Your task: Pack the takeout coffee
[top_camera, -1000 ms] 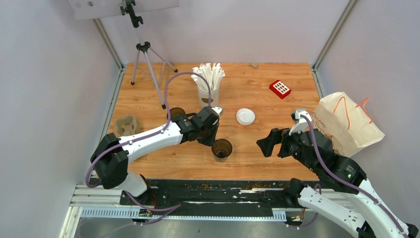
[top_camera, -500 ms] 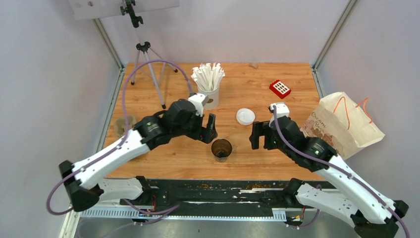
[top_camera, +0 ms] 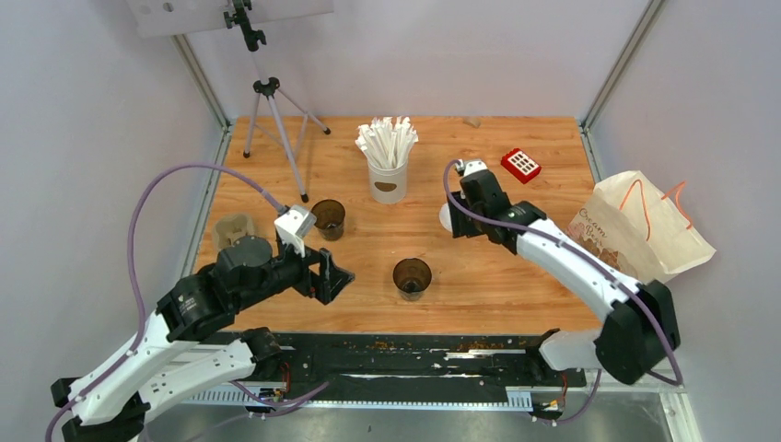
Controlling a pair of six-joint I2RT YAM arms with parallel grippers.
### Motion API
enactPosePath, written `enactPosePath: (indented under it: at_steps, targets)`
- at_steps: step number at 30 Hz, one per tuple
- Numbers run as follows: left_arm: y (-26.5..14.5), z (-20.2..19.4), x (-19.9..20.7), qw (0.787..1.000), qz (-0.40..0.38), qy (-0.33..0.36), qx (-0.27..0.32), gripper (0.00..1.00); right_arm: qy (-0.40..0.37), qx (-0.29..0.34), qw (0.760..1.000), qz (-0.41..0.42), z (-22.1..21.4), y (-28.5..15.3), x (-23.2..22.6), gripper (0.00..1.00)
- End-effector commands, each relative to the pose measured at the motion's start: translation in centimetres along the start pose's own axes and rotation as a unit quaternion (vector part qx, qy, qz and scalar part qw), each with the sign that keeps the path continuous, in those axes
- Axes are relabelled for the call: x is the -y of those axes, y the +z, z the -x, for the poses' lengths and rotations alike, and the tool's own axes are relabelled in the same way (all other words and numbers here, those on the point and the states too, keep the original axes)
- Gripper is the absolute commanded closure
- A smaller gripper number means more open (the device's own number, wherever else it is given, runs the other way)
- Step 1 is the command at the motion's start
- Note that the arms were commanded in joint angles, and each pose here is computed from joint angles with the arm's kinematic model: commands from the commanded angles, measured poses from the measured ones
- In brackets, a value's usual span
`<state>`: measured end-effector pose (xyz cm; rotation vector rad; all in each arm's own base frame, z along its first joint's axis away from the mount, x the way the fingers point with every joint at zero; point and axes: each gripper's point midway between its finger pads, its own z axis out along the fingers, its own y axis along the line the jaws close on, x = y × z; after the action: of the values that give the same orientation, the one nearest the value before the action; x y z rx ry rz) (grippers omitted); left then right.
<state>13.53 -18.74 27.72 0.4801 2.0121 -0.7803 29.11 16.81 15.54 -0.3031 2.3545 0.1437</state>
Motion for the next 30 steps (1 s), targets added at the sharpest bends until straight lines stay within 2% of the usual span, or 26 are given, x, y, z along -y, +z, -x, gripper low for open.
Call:
enactPosePath:
  at_steps: [1, 4, 7, 20, 30]
  targets:
    - [0.2, -1.9, -1.1, 0.999, -0.004, 0.031, 0.01, 0.0, 0.004, 0.025, 0.997, 0.07, 3.5, 3.6, -0.8, 0.54]
    - [0.3, -3.0, -1.8, 0.999, 0.0, 0.045, 0.009, 0.0, 0.003, -0.001, 0.994, 0.106, 3.5, 5.5, -1.5, 0.6]
    - [0.3, -3.6, -2.1, 0.999, 0.001, 0.054, 0.008, 0.0, 0.0, -0.015, 0.993, 0.119, 3.8, 7.3, -2.1, 0.6]
    - [-0.9, -3.3, -4.0, 0.997, 0.038, 0.041, 0.053, 0.0, -0.022, -0.059, 0.994, 0.084, 4.3, 14.0, -1.9, 0.64]
    - [-1.7, -2.9, -5.0, 0.995, 0.059, 0.028, 0.079, 0.0, -0.032, -0.086, 0.996, 0.002, 3.3, 16.0, 0.9, 0.76]
